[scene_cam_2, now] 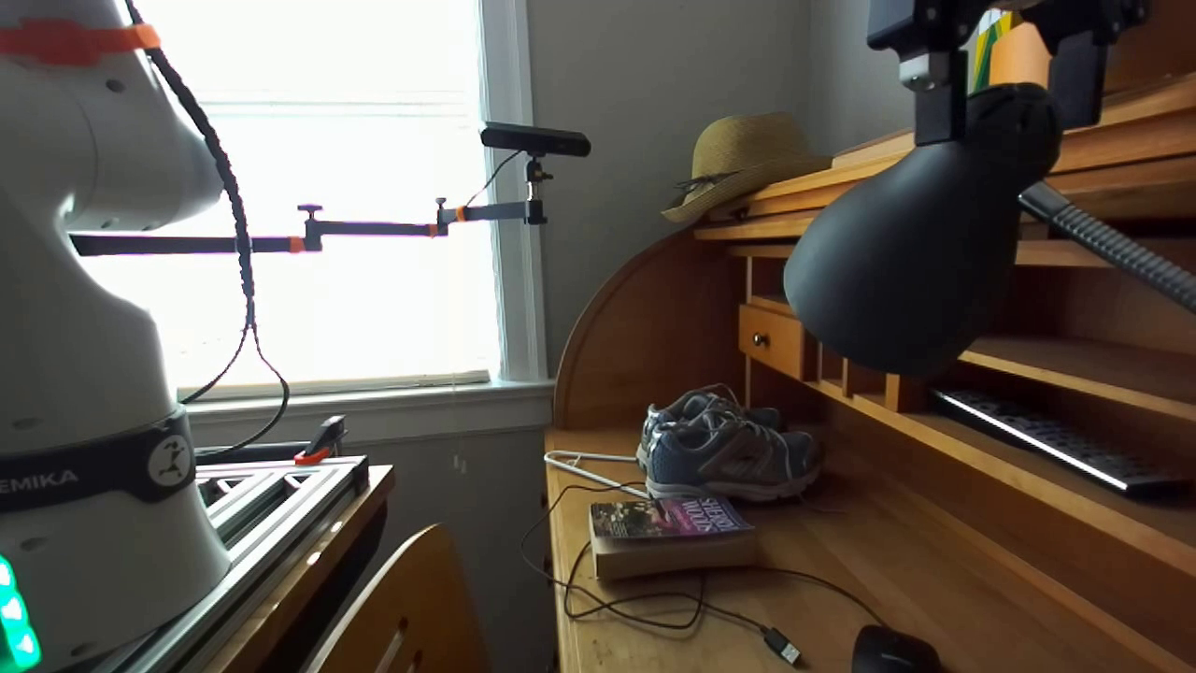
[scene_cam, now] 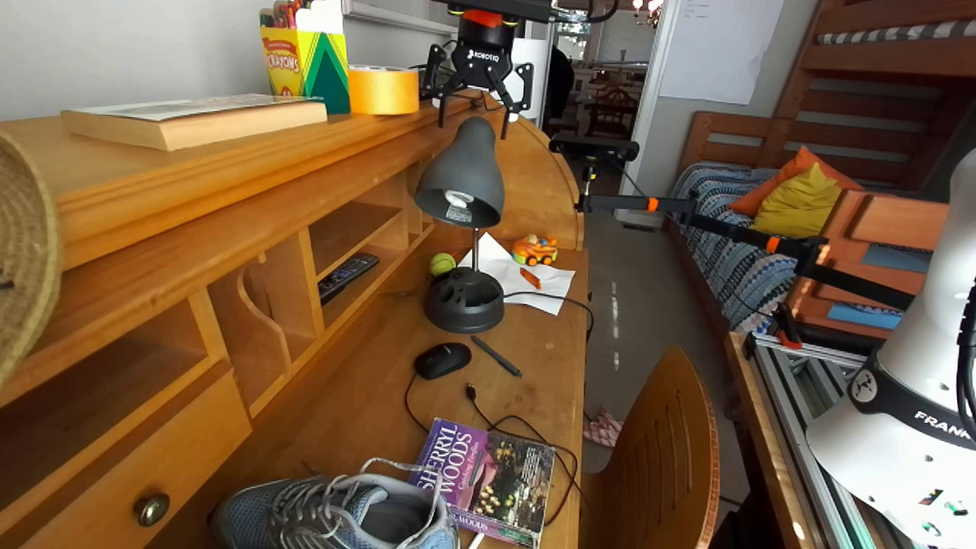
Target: Twist the lamp
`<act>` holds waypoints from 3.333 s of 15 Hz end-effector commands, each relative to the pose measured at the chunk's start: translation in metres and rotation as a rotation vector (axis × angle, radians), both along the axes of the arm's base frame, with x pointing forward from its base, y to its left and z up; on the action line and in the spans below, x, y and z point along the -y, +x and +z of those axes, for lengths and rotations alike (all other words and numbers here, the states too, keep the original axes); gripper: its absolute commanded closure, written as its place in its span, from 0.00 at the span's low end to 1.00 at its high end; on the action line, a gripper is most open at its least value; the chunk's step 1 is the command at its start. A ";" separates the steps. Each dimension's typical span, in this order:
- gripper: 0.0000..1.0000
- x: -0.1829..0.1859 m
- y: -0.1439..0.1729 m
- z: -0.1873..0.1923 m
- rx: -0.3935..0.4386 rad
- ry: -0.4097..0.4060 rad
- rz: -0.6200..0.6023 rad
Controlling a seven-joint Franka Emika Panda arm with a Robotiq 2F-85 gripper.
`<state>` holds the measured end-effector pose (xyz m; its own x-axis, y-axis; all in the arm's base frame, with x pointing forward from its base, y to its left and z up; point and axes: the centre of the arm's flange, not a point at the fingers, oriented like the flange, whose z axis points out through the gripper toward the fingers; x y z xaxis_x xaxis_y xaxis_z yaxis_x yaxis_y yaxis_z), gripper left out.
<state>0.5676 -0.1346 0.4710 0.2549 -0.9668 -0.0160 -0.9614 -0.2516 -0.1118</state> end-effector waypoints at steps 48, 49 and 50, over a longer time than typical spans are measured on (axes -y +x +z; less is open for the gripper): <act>0.65 0.009 -0.013 0.004 -0.196 -0.060 0.711; 0.65 0.008 -0.012 0.006 -0.187 -0.065 0.706; 0.65 0.008 -0.011 0.008 -0.180 -0.064 0.699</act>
